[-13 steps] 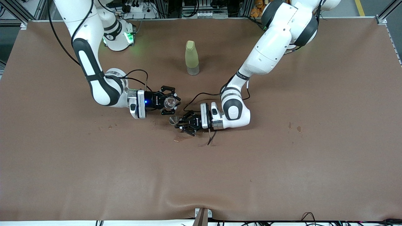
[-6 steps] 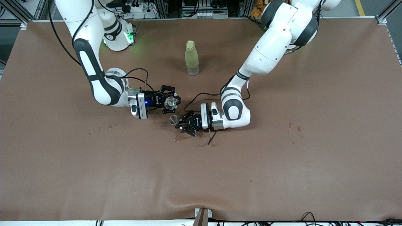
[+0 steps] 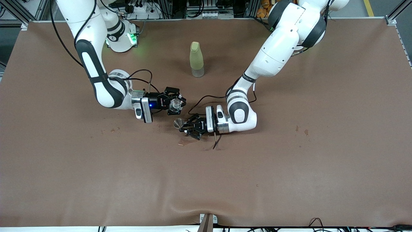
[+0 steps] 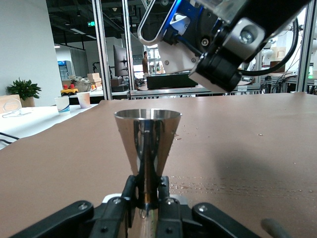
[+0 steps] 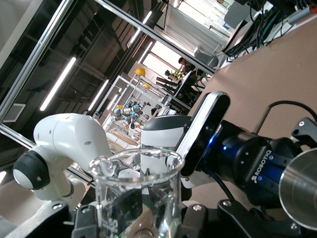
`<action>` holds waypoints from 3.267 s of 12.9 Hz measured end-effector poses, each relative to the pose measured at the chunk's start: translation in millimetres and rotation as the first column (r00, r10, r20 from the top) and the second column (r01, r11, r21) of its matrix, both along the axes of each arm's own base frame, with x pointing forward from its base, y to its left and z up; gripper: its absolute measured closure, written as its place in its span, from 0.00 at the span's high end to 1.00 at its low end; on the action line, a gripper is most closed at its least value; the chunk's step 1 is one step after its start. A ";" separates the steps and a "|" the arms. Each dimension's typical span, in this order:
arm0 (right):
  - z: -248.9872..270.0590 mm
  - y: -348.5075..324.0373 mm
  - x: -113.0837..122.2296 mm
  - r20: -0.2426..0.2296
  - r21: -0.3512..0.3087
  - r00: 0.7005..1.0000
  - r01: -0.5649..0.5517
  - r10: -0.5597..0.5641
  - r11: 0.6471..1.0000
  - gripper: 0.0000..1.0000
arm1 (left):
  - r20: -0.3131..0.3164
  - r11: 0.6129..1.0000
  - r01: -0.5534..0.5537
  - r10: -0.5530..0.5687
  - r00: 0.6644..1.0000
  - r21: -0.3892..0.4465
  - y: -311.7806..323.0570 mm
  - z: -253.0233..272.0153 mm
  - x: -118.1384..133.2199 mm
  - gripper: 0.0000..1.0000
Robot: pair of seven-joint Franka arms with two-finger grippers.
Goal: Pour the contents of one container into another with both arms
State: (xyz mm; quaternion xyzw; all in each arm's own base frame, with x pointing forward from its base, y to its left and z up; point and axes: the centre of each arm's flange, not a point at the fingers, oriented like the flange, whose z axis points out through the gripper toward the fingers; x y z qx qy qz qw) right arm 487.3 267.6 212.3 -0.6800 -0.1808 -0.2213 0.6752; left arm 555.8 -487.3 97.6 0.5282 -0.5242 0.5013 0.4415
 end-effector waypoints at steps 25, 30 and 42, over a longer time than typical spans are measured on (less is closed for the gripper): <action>14.9 6.0 0.4 -0.440 0.046 0.898 -0.010 0.029 0.999 0.17 | -0.011 0.999 0.027 -0.027 1.000 -0.034 3.3 -5.6 -9.9 0.21; 18.7 6.4 1.1 -0.515 0.054 0.856 -0.009 0.036 0.998 0.17 | -0.013 0.999 0.028 -0.028 1.000 -0.035 4.7 -5.1 -10.5 0.21; 25.9 7.4 3.6 -0.670 0.071 0.741 -0.004 0.051 0.997 0.17 | -0.037 0.999 0.028 -0.030 0.999 -0.036 5.7 -10.5 -17.1 0.21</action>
